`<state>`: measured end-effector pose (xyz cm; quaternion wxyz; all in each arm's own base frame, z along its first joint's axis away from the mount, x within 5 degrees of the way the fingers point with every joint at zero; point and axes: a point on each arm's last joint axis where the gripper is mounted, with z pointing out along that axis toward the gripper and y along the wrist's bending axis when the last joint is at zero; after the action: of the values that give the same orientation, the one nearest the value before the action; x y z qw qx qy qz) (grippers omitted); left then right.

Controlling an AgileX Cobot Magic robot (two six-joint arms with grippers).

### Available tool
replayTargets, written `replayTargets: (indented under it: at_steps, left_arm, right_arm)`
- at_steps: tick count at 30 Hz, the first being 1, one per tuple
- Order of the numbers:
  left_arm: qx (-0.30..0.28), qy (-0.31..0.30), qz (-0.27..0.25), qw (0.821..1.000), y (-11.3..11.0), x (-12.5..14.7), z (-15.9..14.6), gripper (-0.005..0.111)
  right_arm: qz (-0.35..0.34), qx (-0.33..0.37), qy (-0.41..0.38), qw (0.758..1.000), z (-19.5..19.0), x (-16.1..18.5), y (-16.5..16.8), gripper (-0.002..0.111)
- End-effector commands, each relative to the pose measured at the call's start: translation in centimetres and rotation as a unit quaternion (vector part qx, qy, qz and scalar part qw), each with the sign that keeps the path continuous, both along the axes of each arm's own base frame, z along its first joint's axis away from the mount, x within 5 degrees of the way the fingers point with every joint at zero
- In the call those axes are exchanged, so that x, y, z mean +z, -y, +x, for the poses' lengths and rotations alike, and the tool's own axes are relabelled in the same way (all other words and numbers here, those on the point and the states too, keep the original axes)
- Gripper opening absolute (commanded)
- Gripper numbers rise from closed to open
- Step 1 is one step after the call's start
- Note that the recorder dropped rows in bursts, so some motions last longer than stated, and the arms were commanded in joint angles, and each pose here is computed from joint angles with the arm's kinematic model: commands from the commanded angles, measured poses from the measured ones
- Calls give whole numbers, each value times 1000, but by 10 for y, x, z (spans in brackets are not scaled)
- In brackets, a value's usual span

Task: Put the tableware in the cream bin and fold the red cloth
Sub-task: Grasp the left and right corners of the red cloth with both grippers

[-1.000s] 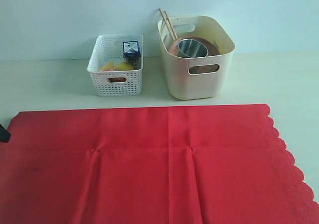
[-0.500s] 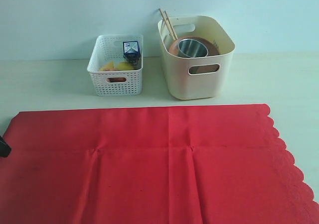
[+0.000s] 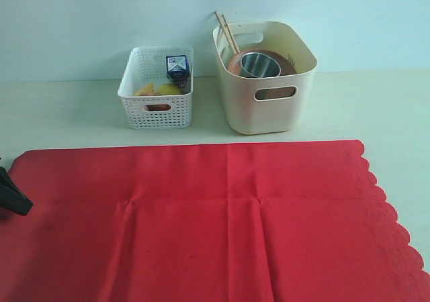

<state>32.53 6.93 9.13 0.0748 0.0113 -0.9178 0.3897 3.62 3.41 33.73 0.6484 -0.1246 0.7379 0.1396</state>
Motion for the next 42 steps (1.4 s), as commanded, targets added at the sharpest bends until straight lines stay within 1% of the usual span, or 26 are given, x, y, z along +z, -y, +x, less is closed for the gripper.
replayTargets:
  at_steps: [1,3,4,5,7,10,13,16,24,29,33,36,38,42]
  left_arm:
    - [-23,3,11,1000,12,-16,4,62]
    - [-31,3,9,999,15,-19,4,60]
    - [-34,6,9,999,16,-19,4,57]
    - [-35,8,7,999,16,-18,5,51]
    - [-29,11,4,1000,17,-17,5,34]
    - [-24,13,0,1000,18,-16,6,2]
    - [-11,16,-1,1000,18,-10,8,0]
    - [-6,27,7,1000,18,2,9,0]
    - [2,89,27,996,18,48,11,0]
    - [23,118,17,993,21,70,11,0]
    - [32,141,15,989,23,85,10,0]
    - [39,152,11,987,25,93,9,0]
    - [46,158,3,986,27,98,8,0]
    - [31,170,2,985,39,106,7,0]
  right_arm:
    - [3,-1,1,1000,0,-1,0,0]
    - [3,-1,1,1000,0,-1,0,0]
    - [3,-1,1,1000,0,-1,0,0]
    - [3,-1,1,1000,0,-1,0,0]
    - [3,-1,1,1000,0,-1,0,0]
    - [3,-1,1,1000,0,-1,0,0]
    - [3,-1,1,1000,0,-1,0,0]
    - [3,-1,1,1000,0,-1,0,0]
    - [14,0,7,1000,0,1,0,0]
    - [20,-9,20,1000,1,4,1,0]
    - [45,-14,16,999,1,4,2,0]
    - [48,-4,-8,999,1,1,0,0]
    - [43,7,-39,998,6,-3,-2,0]
    - [31,21,-119,992,31,-12,-4,0]
